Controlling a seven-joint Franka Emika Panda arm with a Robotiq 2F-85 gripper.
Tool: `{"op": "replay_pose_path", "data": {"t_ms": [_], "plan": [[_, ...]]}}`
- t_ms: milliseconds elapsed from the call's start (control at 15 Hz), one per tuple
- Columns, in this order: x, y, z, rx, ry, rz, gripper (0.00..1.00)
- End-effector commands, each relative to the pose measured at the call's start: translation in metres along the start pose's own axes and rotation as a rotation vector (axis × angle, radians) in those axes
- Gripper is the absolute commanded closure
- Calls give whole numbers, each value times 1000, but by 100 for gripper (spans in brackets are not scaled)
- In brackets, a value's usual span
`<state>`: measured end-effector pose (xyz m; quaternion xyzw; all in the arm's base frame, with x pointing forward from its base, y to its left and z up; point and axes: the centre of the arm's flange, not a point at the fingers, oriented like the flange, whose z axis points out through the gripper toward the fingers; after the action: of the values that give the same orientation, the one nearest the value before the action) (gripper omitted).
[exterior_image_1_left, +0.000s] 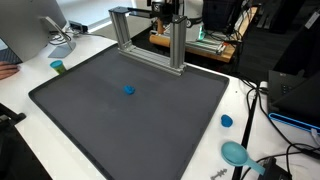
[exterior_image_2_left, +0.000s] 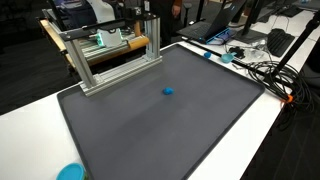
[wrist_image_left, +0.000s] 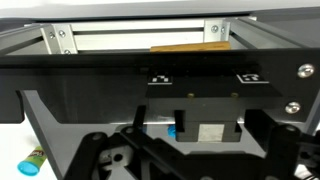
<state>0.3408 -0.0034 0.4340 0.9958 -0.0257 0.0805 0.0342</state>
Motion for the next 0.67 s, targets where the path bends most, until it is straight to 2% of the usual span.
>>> {"op": "replay_pose_path", "data": {"t_ms": [0,333,400,600], "plan": [[-6,-6,1,-25,8,-15,0],[-13,-19,1,-57,-1,-40,0],[-14,-20,0,-65,-2,-37,3],[-14,-19,4,-65,-22,-17,27]]}}
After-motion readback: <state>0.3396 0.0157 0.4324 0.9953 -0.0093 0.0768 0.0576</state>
